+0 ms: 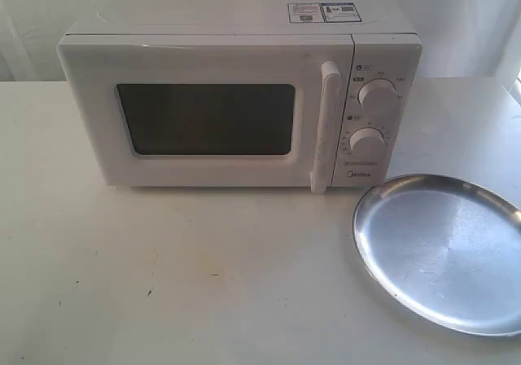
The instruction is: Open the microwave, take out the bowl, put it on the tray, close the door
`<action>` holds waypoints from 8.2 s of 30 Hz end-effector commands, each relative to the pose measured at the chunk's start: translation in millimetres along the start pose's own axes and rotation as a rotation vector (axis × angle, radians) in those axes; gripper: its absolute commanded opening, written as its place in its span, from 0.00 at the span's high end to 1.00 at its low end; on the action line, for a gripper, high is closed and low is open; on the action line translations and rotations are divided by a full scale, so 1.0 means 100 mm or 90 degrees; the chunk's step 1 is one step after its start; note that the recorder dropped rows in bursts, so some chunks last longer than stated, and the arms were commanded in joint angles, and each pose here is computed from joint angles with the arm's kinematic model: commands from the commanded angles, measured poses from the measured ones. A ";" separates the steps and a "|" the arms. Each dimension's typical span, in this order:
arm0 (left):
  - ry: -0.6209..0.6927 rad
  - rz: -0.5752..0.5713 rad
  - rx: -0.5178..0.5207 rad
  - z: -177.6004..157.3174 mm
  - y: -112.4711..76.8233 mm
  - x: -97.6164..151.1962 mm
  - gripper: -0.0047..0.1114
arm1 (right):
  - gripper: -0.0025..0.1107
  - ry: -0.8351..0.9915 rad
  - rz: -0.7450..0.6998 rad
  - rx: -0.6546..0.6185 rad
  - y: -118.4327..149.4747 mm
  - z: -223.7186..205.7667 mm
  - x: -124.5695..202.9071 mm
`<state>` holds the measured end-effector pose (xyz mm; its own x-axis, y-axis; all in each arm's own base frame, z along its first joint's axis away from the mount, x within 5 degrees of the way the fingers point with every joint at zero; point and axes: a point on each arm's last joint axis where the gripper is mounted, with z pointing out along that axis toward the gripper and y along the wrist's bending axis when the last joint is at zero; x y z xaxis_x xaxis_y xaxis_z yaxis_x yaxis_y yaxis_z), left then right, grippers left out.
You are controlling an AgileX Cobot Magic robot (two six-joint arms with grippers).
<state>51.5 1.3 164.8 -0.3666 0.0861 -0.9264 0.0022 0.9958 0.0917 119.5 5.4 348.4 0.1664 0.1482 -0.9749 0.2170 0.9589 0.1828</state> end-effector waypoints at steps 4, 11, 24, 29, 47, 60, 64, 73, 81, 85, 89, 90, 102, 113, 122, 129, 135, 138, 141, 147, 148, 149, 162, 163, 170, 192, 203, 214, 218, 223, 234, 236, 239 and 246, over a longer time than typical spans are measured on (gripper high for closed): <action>0.000 -0.006 0.005 0.00 -0.01 0.00 0.96 | 0.98 -0.007 0.010 -0.007 0.00 -0.01 -0.02; 0.000 -0.006 0.005 0.00 -0.01 0.00 0.96 | 0.98 0.012 0.087 -0.055 0.07 -0.01 0.00; 0.000 -0.006 0.005 0.00 -0.01 0.00 0.96 | 0.98 -0.068 0.097 0.154 -0.23 -0.04 -0.10; 0.000 -0.006 0.005 0.00 -0.01 0.00 0.96 | 0.98 0.009 0.062 0.021 0.10 0.10 0.05; 0.000 -0.006 0.005 0.00 -0.01 0.00 0.96 | 0.98 0.051 -0.511 -0.294 1.29 1.01 -0.01; 0.000 -0.006 0.005 0.00 -0.01 0.00 0.96 | 0.98 -0.017 -0.222 -0.118 0.68 1.56 -0.90; 0.000 -0.006 0.005 0.00 -0.01 0.00 0.96 | 0.98 0.028 -0.205 -0.417 1.07 1.44 -0.76; 0.000 -0.006 0.005 0.00 -0.01 0.00 0.96 | 0.98 0.214 -0.217 -0.795 1.34 1.34 0.18; 0.000 -0.006 0.005 0.00 -0.01 0.00 0.96 | 0.98 0.365 -0.110 -0.923 1.07 1.47 0.84; 0.000 -0.006 0.005 0.00 -0.01 0.00 0.96 | 0.98 0.437 -0.069 -0.913 1.05 1.60 1.20; 0.000 -0.006 0.005 0.00 -0.01 0.00 0.96 | 0.98 0.483 -0.031 -0.929 1.04 1.62 1.41; 0.000 -0.006 0.005 0.00 -0.01 0.00 0.96 | 0.98 0.485 -0.032 -0.938 1.05 1.60 1.46; 0.000 -0.006 0.005 0.00 -0.01 0.00 0.96 | 0.58 0.491 -0.094 -0.903 1.05 1.54 1.67; 0.000 -0.006 0.005 0.00 -0.01 0.00 0.96 | 0.46 0.373 -0.257 -0.842 1.58 1.47 1.79; 0.000 -0.006 0.005 0.00 -0.01 0.00 0.96 | 0.71 0.329 -0.154 -0.966 1.70 1.31 1.66; 0.000 -0.006 0.005 0.00 -0.01 0.00 0.96 | 0.71 0.303 -0.197 -1.003 1.89 1.15 1.69; 0.000 -0.006 0.005 0.00 -0.01 0.00 0.96 | 0.90 0.280 -0.243 -1.012 2.05 1.03 1.73; 0.000 -0.006 0.005 0.00 -0.01 0.00 0.96 | 0.98 0.277 -0.250 -1.017 2.06 1.02 1.73; 0.000 -0.006 0.005 0.00 -0.01 0.00 0.96 | 0.98 0.279 -0.260 -1.024 2.05 1.01 1.74; 0.000 -0.006 0.005 0.00 -0.01 0.00 0.96 | 0.98 0.282 -0.206 -1.091 2.06 0.91 1.68; 0.000 -0.006 0.005 0.00 -0.01 0.00 0.96 | 0.98 0.278 -0.188 -1.113 2.07 0.88 1.66; 0.000 -0.006 0.005 0.00 -0.01 0.00 0.96 | 0.98 0.272 -0.174 -1.134 2.08 0.84 1.64; 0.000 -0.006 0.005 0.00 -0.01 0.00 0.96 | 0.98 0.239 -0.212 -1.182 1.90 0.52 1.45; 0.000 -0.006 0.005 0.00 -0.01 0.00 0.96 | 0.98 0.237 -0.213 -1.182 1.88 0.49 1.43; 0.000 -0.006 0.005 0.00 -0.01 0.00 0.96 | 0.98 0.232 -0.216 -1.177 1.81 0.40 1.37; 0.001 -0.006 0.004 0.00 0.00 0.00 0.96 | 0.57 0.670 -0.120 -0.944 1.46 0.22 1.84; 0.001 -0.006 0.004 0.00 0.00 0.00 0.96 | 0.98 0.559 -0.239 -0.626 1.11 0.38 1.74; 0.001 -0.006 0.004 0.00 0.00 0.00 0.96 | 0.98 0.417 0.007 -0.985 1.58 0.21 1.22; 0.001 -0.006 0.004 0.00 0.00 0.00 0.96 | 0.98 0.413 0.038 -1.129 1.58 0.04 1.17; 0.001 -0.006 0.004 0.00 0.00 0.00 0.96 | 0.98 0.433 0.006 -1.186 1.56 -0.05 1.21; 0.001 -0.006 0.004 0.00 0.00 0.00 0.96 | 0.98 0.320 -0.231 -0.892 1.76 0.34 1.48; 0.001 -0.006 0.004 0.00 0.00 0.00 0.96 | 0.98 0.289 -0.292 -0.922 1.88 0.34 1.56; 0.001 -0.006 0.004 0.00 0.00 0.00 0.96 | 0.98 0.282 -0.344 -0.915 2.08 0.43 1.71; 0.001 -0.006 0.004 0.00 0.00 0.00 0.96 | 0.94 0.213 -0.431 -0.947 2.54 0.67 1.99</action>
<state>51.5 1.3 164.8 -0.3666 0.0861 -0.9264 0.0022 0.9958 0.0917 259.2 247.6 210.9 0.1200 -0.4977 -0.8590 -0.9314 0.2430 -0.2709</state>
